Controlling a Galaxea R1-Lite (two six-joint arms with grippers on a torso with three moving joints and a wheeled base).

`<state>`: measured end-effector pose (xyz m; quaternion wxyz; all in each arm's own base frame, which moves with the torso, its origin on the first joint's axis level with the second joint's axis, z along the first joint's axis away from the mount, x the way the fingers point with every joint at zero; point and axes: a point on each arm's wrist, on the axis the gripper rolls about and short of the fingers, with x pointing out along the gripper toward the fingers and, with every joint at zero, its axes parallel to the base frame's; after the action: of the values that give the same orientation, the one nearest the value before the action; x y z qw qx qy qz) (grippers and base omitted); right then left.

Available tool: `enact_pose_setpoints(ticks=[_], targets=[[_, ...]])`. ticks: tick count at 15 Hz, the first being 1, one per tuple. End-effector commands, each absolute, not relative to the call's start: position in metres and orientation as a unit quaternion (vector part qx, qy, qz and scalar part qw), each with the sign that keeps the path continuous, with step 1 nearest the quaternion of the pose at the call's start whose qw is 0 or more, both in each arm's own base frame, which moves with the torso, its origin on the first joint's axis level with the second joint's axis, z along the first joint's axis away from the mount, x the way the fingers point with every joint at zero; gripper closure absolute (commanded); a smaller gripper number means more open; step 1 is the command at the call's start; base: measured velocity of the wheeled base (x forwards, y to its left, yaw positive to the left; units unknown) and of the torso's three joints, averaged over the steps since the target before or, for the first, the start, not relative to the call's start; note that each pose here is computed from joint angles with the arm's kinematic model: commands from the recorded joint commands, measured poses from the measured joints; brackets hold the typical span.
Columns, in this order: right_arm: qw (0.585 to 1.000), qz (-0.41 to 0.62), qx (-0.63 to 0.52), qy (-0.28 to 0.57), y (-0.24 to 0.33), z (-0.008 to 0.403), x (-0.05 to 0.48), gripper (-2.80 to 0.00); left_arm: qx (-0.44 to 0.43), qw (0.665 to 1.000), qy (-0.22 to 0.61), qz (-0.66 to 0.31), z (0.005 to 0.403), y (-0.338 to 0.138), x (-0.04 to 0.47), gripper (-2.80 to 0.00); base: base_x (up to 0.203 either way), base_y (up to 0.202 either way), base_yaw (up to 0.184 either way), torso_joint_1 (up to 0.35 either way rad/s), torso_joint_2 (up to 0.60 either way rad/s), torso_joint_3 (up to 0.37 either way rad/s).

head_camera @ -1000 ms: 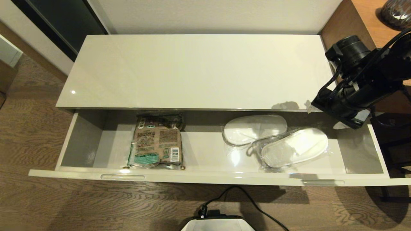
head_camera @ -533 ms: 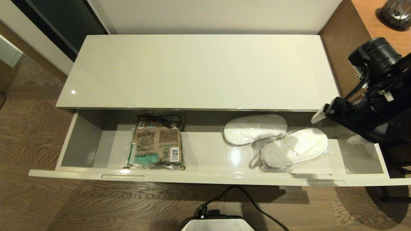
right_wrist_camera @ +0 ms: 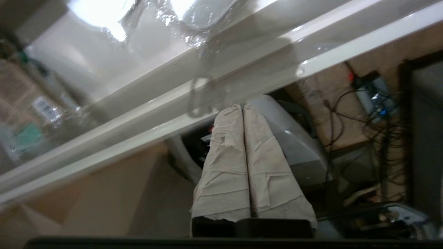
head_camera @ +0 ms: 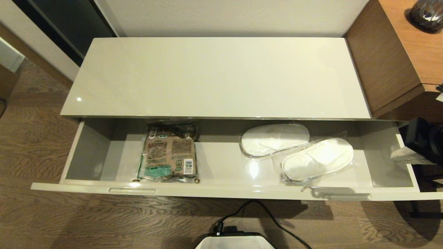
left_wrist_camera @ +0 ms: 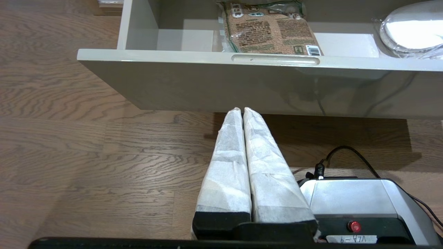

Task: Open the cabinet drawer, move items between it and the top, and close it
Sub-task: Take out the tissue from the drawer

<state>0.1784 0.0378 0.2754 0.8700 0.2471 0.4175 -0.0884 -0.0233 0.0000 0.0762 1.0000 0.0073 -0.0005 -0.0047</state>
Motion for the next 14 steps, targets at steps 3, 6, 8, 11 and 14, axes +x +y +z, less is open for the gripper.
enact_pose_setpoints(ticks=[3, 6, 8, 11, 14], targets=[[0.887, 0.056, 0.206, 0.409, 0.029, 0.281, 0.121, 0.00, 0.007, 1.000, -0.001, -0.005, 0.076, 0.000, -0.023, 0.00, 0.000, 0.000, 0.000, 0.000, 0.00, 0.000], [0.892, 0.095, 0.167, 0.408, 0.028, 0.276, 0.111, 0.00, 0.007, 1.000, -0.001, -0.005, 0.076, 0.000, -0.023, 0.00, 0.000, 0.000, 0.000, 0.000, 0.00, 0.000], [0.895, 0.096, 0.171, 0.401, 0.029, 0.275, 0.117, 0.00, 0.007, 1.000, -0.001, -0.005, 0.076, 0.000, -0.023, 0.00, 0.000, 0.000, 0.000, 0.000, 0.00, 0.000], [0.895, 0.109, 0.177, 0.396, 0.030, 0.277, 0.119, 0.00, 0.007, 1.000, -0.001, -0.005, 0.076, 0.000, -0.023, 0.00, 0.000, 0.000, 0.000, 0.000, 0.00, 0.000], [0.897, 0.107, 0.177, 0.392, 0.026, 0.275, 0.102, 0.00, 0.008, 1.000, -0.001, -0.005, 0.076, 0.000, -0.023, 0.00, 0.000, 0.000, 0.000, 0.000, 0.00, 0.000]])
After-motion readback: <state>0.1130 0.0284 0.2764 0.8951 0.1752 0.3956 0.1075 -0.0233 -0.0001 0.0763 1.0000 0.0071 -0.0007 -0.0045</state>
